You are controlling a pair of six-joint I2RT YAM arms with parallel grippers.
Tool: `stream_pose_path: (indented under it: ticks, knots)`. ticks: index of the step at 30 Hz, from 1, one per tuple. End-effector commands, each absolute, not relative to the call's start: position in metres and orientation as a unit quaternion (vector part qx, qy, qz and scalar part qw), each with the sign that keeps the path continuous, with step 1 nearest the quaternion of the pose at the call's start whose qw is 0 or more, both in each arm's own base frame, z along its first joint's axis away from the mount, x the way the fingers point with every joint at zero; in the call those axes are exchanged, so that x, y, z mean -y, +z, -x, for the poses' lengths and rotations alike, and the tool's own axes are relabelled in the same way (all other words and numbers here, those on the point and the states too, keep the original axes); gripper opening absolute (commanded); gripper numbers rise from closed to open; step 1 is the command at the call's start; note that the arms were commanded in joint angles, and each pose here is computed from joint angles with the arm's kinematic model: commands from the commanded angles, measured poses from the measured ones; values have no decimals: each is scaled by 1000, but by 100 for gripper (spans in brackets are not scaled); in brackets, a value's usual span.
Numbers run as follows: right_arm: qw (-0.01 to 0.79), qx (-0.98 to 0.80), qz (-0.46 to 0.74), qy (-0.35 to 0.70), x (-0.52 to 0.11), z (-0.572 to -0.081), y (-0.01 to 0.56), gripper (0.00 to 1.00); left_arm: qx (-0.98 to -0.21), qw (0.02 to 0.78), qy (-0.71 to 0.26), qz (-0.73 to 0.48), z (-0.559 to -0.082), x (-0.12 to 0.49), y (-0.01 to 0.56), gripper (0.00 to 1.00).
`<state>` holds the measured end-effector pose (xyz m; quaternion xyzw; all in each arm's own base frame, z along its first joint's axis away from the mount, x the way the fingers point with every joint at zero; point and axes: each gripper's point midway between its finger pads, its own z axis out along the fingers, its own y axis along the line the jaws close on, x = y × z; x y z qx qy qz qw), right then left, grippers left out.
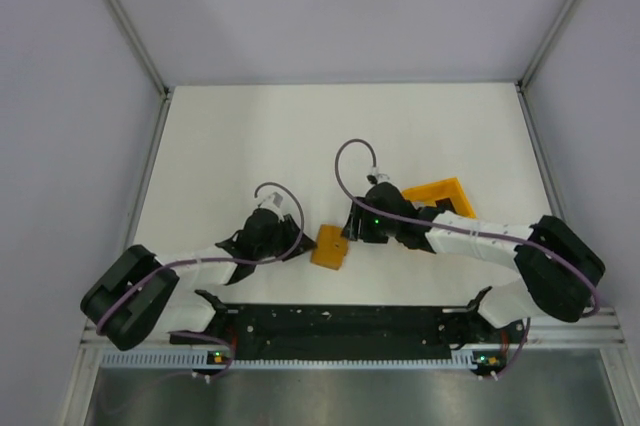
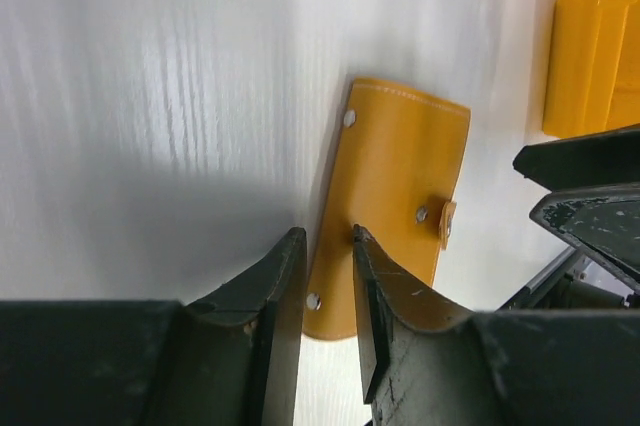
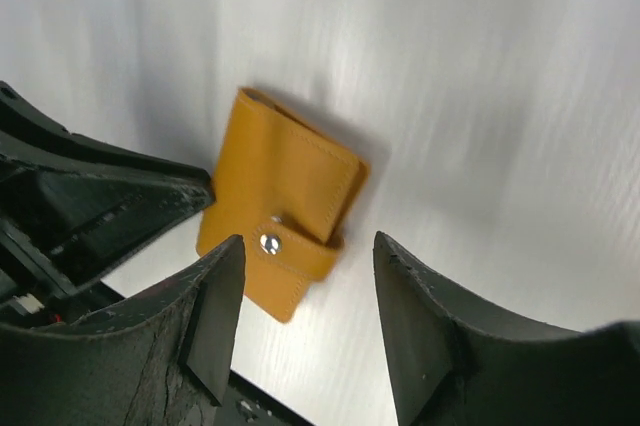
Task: Put the credit cards into the card holder
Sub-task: Move the card holder to the center of the board.
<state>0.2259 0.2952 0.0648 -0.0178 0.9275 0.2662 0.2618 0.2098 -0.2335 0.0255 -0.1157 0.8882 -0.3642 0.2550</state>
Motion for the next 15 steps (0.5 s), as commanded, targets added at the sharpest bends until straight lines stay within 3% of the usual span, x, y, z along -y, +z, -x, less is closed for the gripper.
stream_pose_path:
  ticks: [1,8,15]
  knots:
    - [227,-920,-24,318,-295,-192,59,54,-887,242,-377,106,-190,227,22,31]
    - [197,-912,-8,359,-328,-175,54,56,-880,232,-410,63,-171,231,24,36]
    - [208,-910,15,360,-358,-198,56,56,-876,228,-416,83,-175,234,23,34]
